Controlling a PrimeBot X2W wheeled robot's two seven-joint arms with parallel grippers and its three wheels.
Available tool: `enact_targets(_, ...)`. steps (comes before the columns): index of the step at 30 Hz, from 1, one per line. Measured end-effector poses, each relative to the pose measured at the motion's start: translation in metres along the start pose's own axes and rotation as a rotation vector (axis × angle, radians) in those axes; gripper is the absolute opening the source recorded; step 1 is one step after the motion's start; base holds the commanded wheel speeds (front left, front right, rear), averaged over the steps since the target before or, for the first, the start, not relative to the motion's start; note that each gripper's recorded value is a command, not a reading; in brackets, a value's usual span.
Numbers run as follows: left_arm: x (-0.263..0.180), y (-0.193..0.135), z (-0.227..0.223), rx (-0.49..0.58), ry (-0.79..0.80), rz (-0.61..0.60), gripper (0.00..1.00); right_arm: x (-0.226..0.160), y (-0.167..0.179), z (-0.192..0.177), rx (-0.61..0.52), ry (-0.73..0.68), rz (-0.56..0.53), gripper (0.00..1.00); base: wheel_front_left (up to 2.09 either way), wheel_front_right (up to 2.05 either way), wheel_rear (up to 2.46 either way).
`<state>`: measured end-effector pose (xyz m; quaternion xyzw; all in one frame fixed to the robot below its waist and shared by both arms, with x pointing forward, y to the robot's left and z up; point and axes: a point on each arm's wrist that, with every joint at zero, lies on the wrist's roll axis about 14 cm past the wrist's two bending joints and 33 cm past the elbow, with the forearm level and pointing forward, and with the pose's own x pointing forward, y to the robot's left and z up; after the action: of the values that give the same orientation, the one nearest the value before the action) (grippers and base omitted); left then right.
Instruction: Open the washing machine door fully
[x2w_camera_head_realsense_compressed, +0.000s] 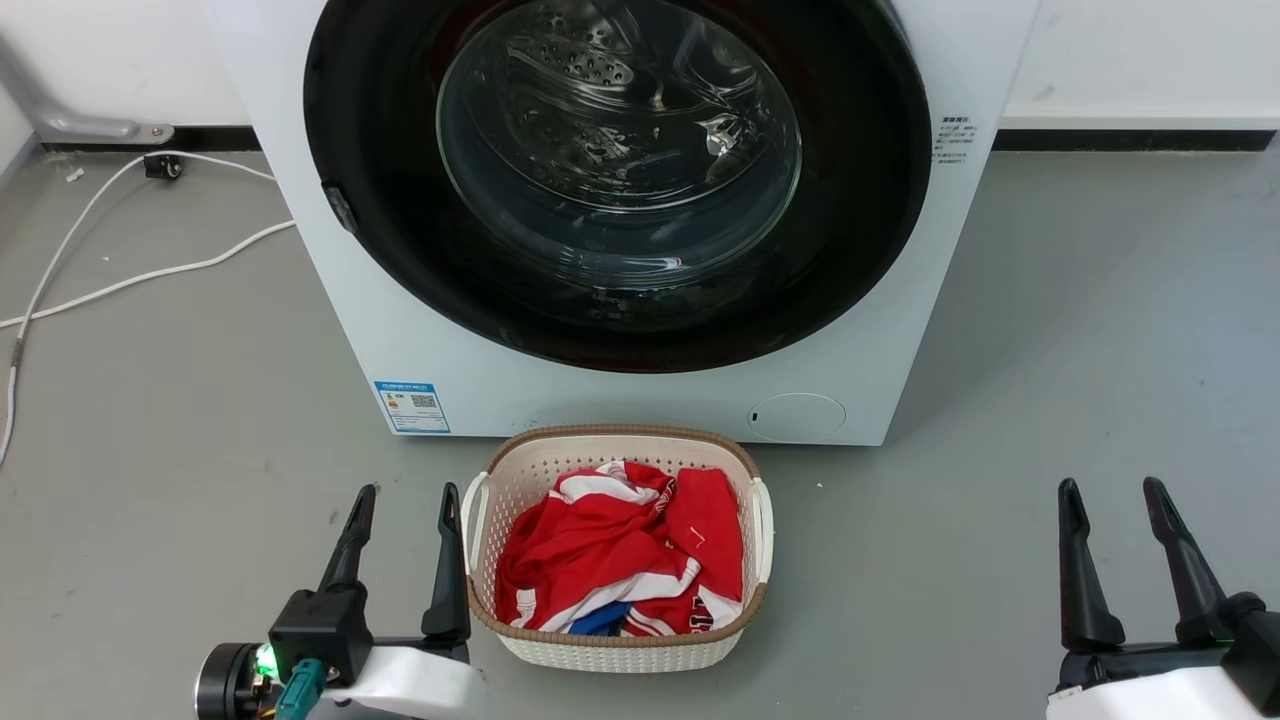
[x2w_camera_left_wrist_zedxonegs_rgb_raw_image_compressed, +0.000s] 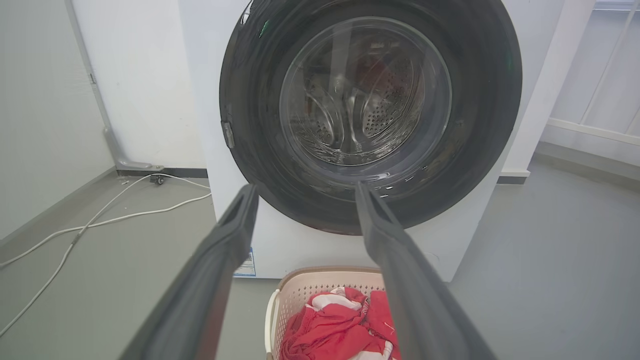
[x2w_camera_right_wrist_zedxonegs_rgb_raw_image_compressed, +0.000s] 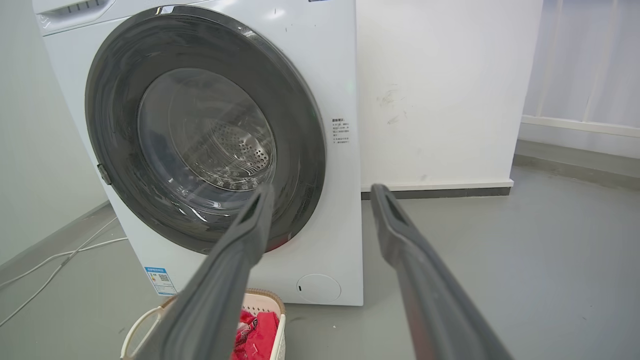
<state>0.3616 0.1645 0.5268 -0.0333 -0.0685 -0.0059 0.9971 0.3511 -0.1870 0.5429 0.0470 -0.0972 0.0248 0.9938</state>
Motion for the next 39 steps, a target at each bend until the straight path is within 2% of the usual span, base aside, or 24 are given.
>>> enact_targets(8,-0.002,-0.001,-0.001,0.036,-0.005,-0.003,1.0,-0.005,0.0,-0.007,-0.028,0.02,0.003,1.0,0.0,0.0,0.0)
enact_targets(31,-0.004,0.001,-0.007,0.041,0.014,0.011,1.0,-0.004,0.001,-0.01,0.005,0.027,0.002,1.0,0.0,0.0,0.0)
enact_targets(32,-0.004,0.001,-0.007,0.041,0.014,0.011,1.0,-0.004,0.002,-0.01,0.007,0.024,0.002,0.43,0.0,0.0,0.0)
enact_targets(33,-0.004,0.002,-0.007,0.041,0.014,0.012,1.0,-0.003,0.002,-0.009,0.007,0.022,0.003,0.0,0.0,0.0,0.0)
enact_targets(39,-0.004,0.002,-0.007,0.04,0.015,0.014,1.0,-0.003,0.005,-0.01,0.033,0.022,0.007,0.0,0.0,0.0,0.0)
